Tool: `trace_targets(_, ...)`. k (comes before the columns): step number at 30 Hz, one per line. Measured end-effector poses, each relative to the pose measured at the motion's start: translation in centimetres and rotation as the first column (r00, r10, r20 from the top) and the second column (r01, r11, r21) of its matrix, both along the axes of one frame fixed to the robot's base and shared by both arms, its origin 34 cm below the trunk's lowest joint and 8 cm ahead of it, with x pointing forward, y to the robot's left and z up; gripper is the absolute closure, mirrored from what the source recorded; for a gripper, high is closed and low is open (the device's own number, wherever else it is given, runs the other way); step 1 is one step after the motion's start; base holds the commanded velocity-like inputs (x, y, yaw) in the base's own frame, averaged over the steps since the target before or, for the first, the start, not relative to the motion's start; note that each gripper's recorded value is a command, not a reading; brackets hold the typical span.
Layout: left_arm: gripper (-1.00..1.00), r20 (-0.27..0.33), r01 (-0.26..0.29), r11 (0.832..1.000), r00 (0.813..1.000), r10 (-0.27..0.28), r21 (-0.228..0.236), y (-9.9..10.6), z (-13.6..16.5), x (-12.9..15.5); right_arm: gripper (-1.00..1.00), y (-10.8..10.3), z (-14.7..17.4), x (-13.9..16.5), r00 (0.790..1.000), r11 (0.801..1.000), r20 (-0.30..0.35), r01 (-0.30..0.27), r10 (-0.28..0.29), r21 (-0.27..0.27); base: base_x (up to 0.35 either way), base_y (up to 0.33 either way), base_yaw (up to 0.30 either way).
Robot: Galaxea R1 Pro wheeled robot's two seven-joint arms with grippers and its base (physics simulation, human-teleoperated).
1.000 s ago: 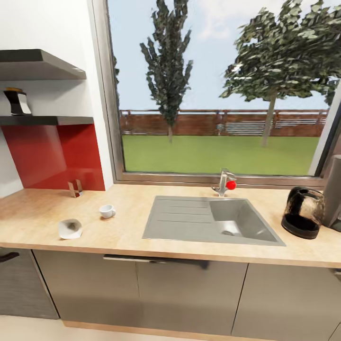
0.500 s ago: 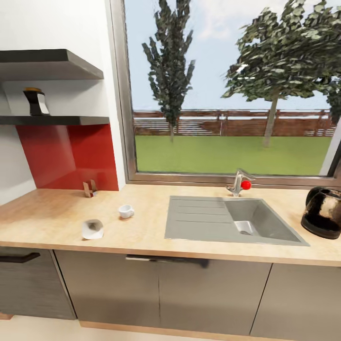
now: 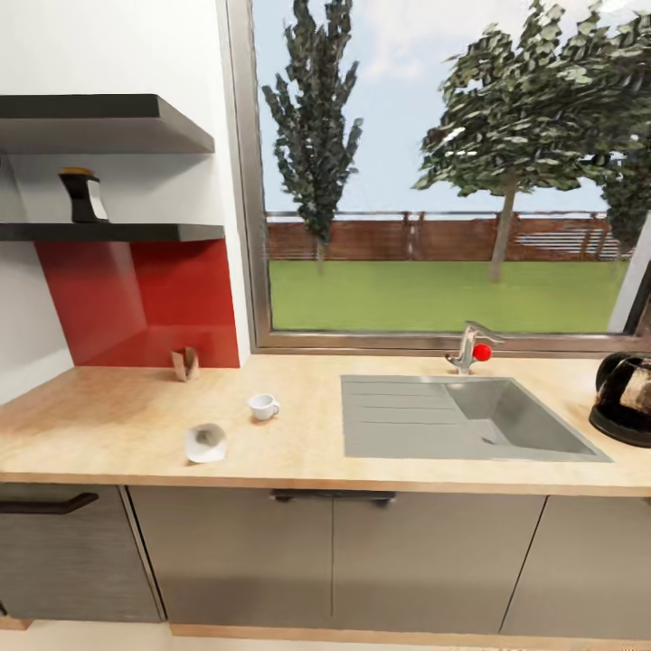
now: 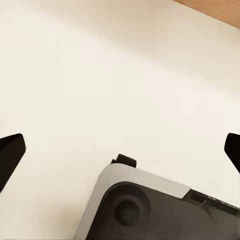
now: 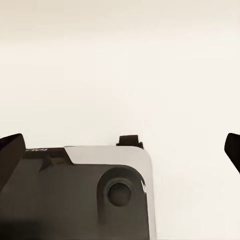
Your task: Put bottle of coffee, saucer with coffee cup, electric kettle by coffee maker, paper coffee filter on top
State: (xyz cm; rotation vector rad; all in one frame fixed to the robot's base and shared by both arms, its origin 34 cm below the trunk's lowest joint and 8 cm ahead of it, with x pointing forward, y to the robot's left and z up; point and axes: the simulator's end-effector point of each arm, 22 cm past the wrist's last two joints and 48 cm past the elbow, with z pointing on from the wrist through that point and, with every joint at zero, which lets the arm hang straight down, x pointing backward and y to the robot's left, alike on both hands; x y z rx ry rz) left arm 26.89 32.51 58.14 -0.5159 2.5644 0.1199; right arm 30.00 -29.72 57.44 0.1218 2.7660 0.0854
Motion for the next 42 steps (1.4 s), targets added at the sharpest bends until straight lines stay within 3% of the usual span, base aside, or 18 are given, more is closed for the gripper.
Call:
trace_targets(30, -1.00, 0.000, -0.002, 1.000, 1.000, 0.002, 0.002, 0.2, 0.0, 0.0, -1.00, 0.1, 0.1, 0.3, 1.000, 1.000, 0.014, -0.004, 0.004, -0.001, -0.033, 0.033, -0.002)
trace_targets(31, -1.00, 0.002, -0.002, 1.000, 1.000, 0.002, 0.001, 0.1, 0.0, 0.0, -1.00, 0.4, 0.0, 0.2, 1.000, 1.000, 0.006, 0.001, 0.000, -0.008, 0.000, 0.000, 0.000)
trace_targets(32, -1.00, 0.002, -0.001, 1.000, 1.000, 0.001, 0.001, 0.0, 0.0, 0.0, -1.00, -0.4, -0.1, 0.1, 1.000, 0.999, 0.000, 0.018, -0.018, -0.044, 0.000, 0.000, 0.000)
trace_targets(33, -1.00, 0.002, -0.001, 1.000, 1.000, 0.001, 0.000, -0.1, 0.0, 0.0, -1.00, 0.5, -0.2, 0.6, 1.000, 0.994, -0.018, 0.016, -0.018, -0.111, 0.000, 0.000, 0.000)
trace_targets(35, -1.00, 0.002, -0.001, 1.000, 1.000, 0.001, 0.000, -0.1, 0.0, 0.0, -1.00, 4.1, 0.7, 4.1, 0.998, 0.992, 0.012, -0.052, 0.054, -0.115, 0.000, 0.000, 0.000)
trace_targets(38, -1.00, 0.002, -0.001, 1.000, 1.000, 0.001, 0.000, -0.1, 0.0, 0.0, -1.00, 5.7, 2.7, 9.1, 0.988, 0.983, 0.077, -0.124, 0.135, -0.138, 0.000, 0.000, 0.000)
trace_targets(42, -1.00, 0.002, -0.001, 1.000, 1.000, 0.001, 0.000, -0.1, 0.0, 0.0, -1.00, 7.6, 8.4, 18.0, 0.947, 0.970, 0.243, -0.170, 0.210, -0.175, 0.000, 0.000, 0.000)
